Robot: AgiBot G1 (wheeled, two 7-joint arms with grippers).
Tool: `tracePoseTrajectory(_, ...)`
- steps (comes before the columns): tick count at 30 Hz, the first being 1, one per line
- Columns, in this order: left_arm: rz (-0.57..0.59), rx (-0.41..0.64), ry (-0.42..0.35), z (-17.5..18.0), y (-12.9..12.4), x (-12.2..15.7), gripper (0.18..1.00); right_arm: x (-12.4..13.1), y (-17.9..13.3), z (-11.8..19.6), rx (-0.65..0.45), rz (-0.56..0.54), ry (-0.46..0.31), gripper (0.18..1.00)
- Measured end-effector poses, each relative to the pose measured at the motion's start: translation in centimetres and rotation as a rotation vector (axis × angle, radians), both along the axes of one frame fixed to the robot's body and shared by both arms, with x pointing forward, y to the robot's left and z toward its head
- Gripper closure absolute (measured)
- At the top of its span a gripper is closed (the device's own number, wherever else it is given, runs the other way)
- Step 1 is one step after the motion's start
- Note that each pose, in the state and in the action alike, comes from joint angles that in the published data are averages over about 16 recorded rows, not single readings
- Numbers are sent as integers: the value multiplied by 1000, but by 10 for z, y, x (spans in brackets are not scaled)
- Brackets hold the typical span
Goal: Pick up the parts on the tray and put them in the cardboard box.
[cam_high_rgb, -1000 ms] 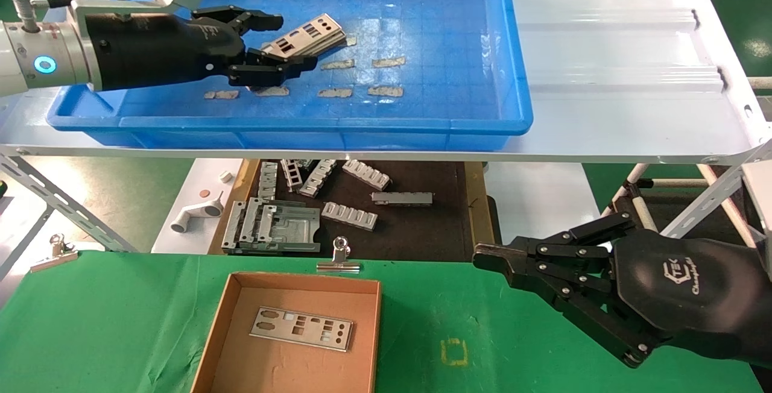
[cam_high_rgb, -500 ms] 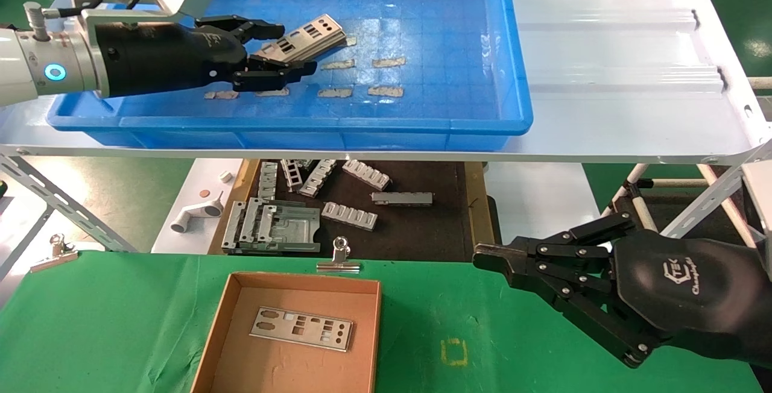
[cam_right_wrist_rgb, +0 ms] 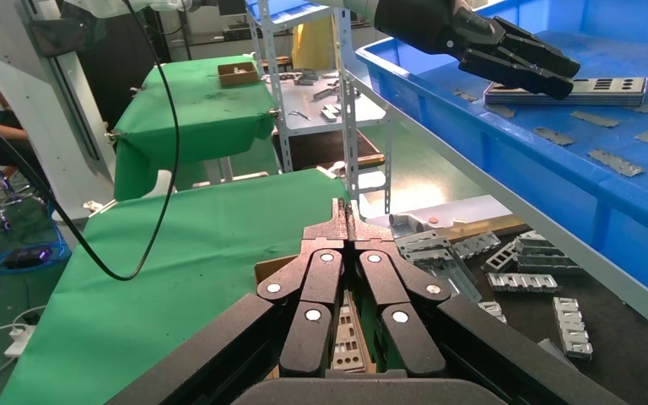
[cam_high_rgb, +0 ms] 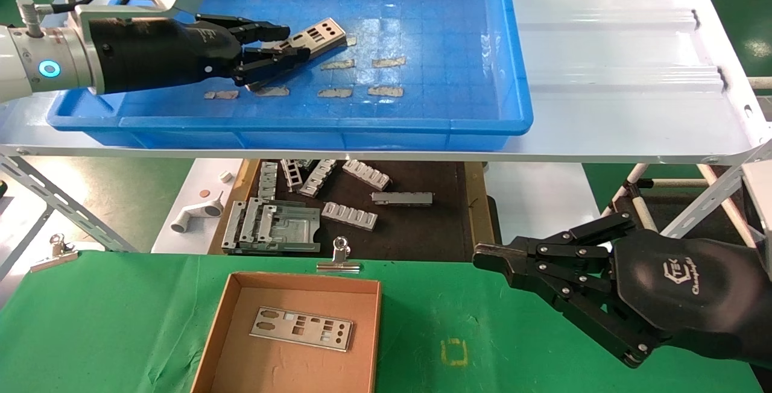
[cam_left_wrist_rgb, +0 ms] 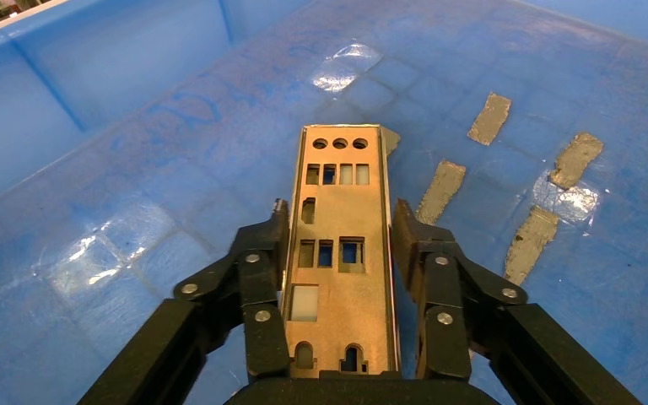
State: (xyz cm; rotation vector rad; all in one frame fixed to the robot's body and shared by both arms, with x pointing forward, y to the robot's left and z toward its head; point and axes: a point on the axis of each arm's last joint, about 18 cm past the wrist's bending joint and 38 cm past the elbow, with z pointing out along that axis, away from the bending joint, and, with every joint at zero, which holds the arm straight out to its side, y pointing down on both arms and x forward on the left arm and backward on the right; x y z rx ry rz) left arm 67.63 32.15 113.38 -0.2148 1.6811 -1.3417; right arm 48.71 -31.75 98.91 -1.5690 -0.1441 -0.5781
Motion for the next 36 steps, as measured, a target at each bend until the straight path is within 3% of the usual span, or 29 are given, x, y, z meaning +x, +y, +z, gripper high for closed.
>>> tracePoseTrajectory(9,-6,0,-9,1,1,-2,736,0,0,0,0,0,0,988)
tracePoseTrajectory(21,-77,18,-100,24,8,-28,753,0,0,0,0,0,0,988)
tracePoseTrajectory(29,-189,118,-183,36,12,-65,754,0,0,0,0,0,0,988)
tracePoseTrajectory(36,-272,255,-244,26,13,-93,754,0,0,0,0,0,0,988)
